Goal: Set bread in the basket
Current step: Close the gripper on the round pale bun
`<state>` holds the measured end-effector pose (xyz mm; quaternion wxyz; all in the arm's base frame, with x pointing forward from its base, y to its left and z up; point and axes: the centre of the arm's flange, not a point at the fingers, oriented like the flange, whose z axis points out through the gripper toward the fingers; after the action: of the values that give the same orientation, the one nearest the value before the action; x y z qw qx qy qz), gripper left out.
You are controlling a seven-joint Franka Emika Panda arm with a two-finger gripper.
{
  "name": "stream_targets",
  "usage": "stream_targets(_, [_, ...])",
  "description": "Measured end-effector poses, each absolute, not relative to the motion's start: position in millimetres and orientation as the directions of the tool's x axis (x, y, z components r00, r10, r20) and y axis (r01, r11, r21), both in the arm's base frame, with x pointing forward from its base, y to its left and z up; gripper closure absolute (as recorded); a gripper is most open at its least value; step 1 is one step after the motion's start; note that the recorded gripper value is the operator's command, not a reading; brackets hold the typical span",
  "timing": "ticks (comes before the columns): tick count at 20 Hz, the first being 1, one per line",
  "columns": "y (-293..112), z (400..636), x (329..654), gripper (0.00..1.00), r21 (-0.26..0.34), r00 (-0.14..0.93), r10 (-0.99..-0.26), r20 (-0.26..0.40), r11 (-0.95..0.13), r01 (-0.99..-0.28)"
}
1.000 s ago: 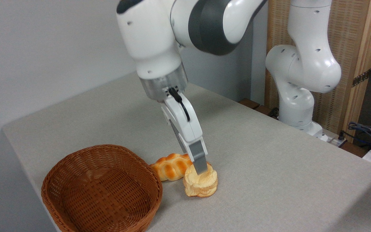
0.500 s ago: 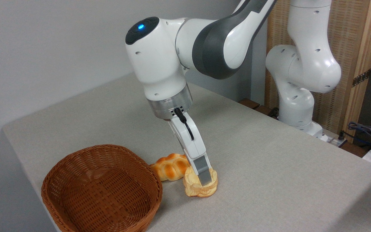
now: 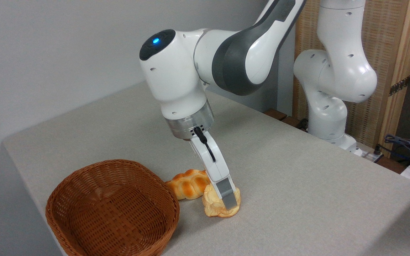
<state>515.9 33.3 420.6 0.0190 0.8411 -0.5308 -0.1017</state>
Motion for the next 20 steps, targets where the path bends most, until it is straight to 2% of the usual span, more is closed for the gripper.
stream_targets(3, [33.5,416.4,516.1,0.01,0.147,0.415,-0.897,-0.155,-0.436,-0.888])
stream_targets(6, [33.5,414.4,516.5,0.38,0.149,0.414,-0.896,-0.157,-0.436,-0.887])
stream_targets(7, [33.5,414.1,516.5,0.47,0.15,0.414,-0.896,-0.157,-0.436,-0.887])
stream_targets(20, [33.6,414.0,516.6,0.48,0.15,0.414,-0.896,-0.157,-0.436,-0.887])
